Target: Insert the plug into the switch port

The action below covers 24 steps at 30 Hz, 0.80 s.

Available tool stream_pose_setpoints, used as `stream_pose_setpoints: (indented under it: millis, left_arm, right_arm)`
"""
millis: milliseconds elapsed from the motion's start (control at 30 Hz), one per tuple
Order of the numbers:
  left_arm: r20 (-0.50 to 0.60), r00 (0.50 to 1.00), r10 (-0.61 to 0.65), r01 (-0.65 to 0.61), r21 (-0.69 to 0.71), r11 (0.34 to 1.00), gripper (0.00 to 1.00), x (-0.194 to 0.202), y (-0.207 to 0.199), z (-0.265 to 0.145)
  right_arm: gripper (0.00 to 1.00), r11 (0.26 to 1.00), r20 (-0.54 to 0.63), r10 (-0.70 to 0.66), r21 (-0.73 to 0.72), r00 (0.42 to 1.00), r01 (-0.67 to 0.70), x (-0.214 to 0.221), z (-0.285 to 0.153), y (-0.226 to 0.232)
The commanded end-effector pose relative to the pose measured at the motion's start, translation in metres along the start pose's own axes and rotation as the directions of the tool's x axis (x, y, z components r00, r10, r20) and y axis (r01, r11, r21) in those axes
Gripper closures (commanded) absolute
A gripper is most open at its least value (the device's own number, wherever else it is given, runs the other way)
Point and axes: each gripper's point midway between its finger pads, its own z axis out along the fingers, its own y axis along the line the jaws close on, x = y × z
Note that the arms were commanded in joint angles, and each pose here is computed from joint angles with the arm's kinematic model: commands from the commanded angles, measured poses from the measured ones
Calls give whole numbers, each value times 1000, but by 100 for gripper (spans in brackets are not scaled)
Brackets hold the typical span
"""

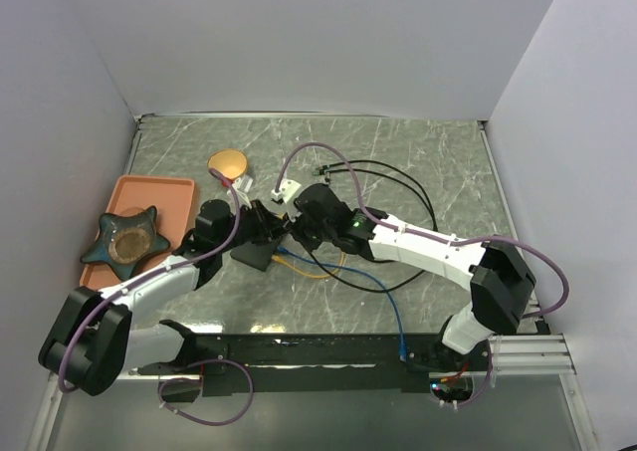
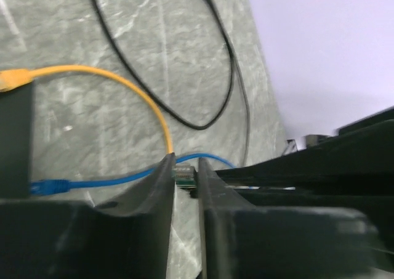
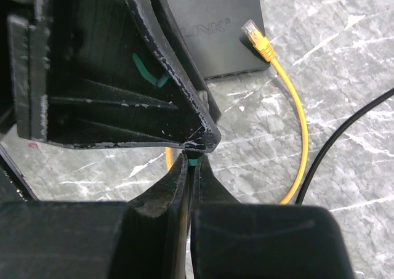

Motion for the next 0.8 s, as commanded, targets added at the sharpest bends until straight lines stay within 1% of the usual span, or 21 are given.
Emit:
stream_pose_setpoints:
  millis: [0, 67, 167, 200, 267, 300, 333, 367, 400, 433, 467, 500, 567, 600, 667, 700, 767]
  left_arm:
    - [49, 998, 35, -37, 54, 998, 97, -17, -20, 3]
    - [64, 997, 40, -42, 38, 998, 99, -18, -17, 2]
    - [92, 994, 63, -65, 23, 998, 99, -22, -17, -4]
    - [100, 992, 78, -81, 22, 996, 99, -22, -18, -7]
    - [111, 989, 98, -101, 22, 995, 99, -24, -19, -11]
    - [122, 985, 120, -125, 31, 992, 99, -25, -23, -15]
    - [130, 983, 131, -137, 36, 990, 99, -25, -24, -17]
    - [136, 980, 144, -151, 43, 988, 99, -26, -26, -20]
    - [153, 974, 167, -177, 53, 983, 99, -27, -31, -25]
    - [166, 970, 180, -193, 67, 979, 99, -28, -35, -28]
    - [178, 966, 190, -207, 80, 975, 99, -29, -38, -31]
    - [194, 959, 206, -229, 105, 968, 99, -28, -44, -38]
    - [236, 946, 224, -263, 146, 954, 99, -31, -56, -45]
    - [255, 939, 232, -280, 170, 945, 99, -30, -61, -52]
    - [296, 923, 245, -313, 211, 926, 99, -33, -73, -60]
    - [308, 918, 250, -327, 231, 916, 99, -31, -77, -66]
    - [329, 908, 259, -350, 260, 900, 99, -30, -85, -72]
  right_arm:
    - [100, 1000, 98, -13, 6, 995, 13, -31, -17, 2]
    - [100, 1000, 94, -4, 3, 996, 4, -29, -17, 2]
    - [76, 1000, 94, 20, 16, 995, -22, -29, -19, -5]
    - [65, 999, 109, 30, 12, 994, -31, -32, -22, -7]
    - [57, 998, 119, 61, -38, 991, -57, -30, -26, -5]
    - [52, 996, 158, 79, -52, 984, -72, -38, -33, -11]
    - [49, 994, 175, 91, -71, 980, -79, -40, -37, -14]
    - [46, 984, 172, 126, -147, 977, -101, -36, -40, -5]
    - [40, 981, 219, 148, -160, 964, -114, -45, -50, -15]
    - [38, 975, 233, 159, -190, 959, -115, -47, -55, -15]
    - [35, 953, 232, 173, -284, 957, -104, -44, -61, -2]
    - [29, 943, 252, 182, -318, 950, -96, -48, -69, -2]
    - [26, 919, 275, 201, -384, 940, -84, -51, -78, -1]
    - [23, 886, 280, 201, -461, 939, -52, -53, -87, 11]
    - [24, 857, 284, 213, -514, 935, -39, -56, -94, 17]
    - [23, 825, 270, 217, -564, 938, -28, -56, -97, 25]
    - [24, 794, 260, 235, -607, 936, -31, -59, -101, 32]
